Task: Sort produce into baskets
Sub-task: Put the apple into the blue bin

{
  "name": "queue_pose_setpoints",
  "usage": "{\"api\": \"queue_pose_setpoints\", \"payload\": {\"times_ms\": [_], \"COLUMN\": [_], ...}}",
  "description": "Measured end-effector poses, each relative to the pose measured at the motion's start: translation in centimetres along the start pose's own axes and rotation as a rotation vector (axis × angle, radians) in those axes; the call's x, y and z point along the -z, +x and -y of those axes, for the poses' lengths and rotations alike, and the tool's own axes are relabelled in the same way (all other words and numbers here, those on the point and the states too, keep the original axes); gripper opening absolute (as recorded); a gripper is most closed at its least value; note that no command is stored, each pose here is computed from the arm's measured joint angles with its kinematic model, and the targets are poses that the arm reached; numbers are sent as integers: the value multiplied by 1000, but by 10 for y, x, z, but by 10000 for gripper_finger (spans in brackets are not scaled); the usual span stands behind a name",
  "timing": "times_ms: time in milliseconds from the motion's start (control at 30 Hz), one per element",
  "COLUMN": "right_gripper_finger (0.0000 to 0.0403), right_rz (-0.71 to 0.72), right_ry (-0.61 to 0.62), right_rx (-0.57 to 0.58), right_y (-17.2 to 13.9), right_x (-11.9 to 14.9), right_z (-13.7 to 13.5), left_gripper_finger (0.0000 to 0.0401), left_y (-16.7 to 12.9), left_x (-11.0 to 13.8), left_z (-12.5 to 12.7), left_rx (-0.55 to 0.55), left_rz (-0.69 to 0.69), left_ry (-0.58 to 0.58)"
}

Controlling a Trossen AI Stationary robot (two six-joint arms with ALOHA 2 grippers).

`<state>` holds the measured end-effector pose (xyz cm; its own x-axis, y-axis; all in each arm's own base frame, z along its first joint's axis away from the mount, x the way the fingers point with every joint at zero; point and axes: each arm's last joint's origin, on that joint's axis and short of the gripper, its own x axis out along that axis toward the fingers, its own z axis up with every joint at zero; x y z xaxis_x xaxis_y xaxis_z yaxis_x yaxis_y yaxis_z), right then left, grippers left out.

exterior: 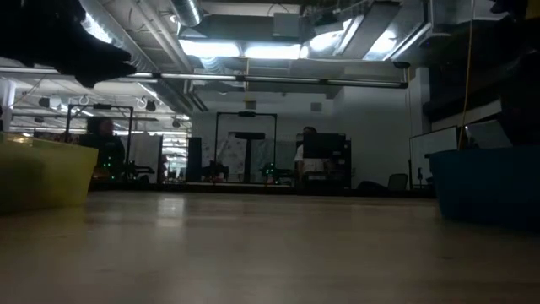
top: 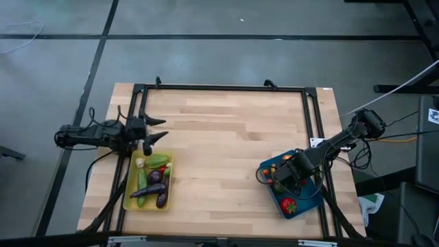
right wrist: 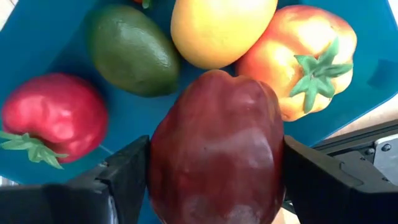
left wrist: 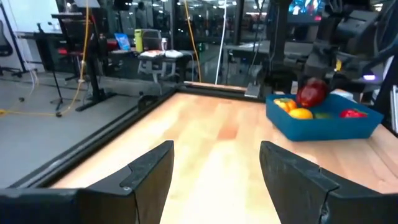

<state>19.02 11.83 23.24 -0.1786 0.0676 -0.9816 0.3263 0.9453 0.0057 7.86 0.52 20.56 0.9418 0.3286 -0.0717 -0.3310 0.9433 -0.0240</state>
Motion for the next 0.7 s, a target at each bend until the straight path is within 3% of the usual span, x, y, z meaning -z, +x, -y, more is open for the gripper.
{"api": "queue_pose_setpoints", "payload": {"times_ms": [367,600,700], "right_gripper_finger": [307,387,386], "right_rz": [0,-20,-21], "right_ry": [0,0,-4], "right_rx": [-1,-18,-17], "right_y": [0,0,0], "right_x": [0,0,1], "right_z": [0,0,0], "left_gripper_finger": [235,235,235], "left_y": [13,15,15], "left_x": [25,30,31], "left_z": [4,6,7], "left_rx": [2,31,57], "left_rz": [34,55,49], "left_ry": [6,18,23]}}
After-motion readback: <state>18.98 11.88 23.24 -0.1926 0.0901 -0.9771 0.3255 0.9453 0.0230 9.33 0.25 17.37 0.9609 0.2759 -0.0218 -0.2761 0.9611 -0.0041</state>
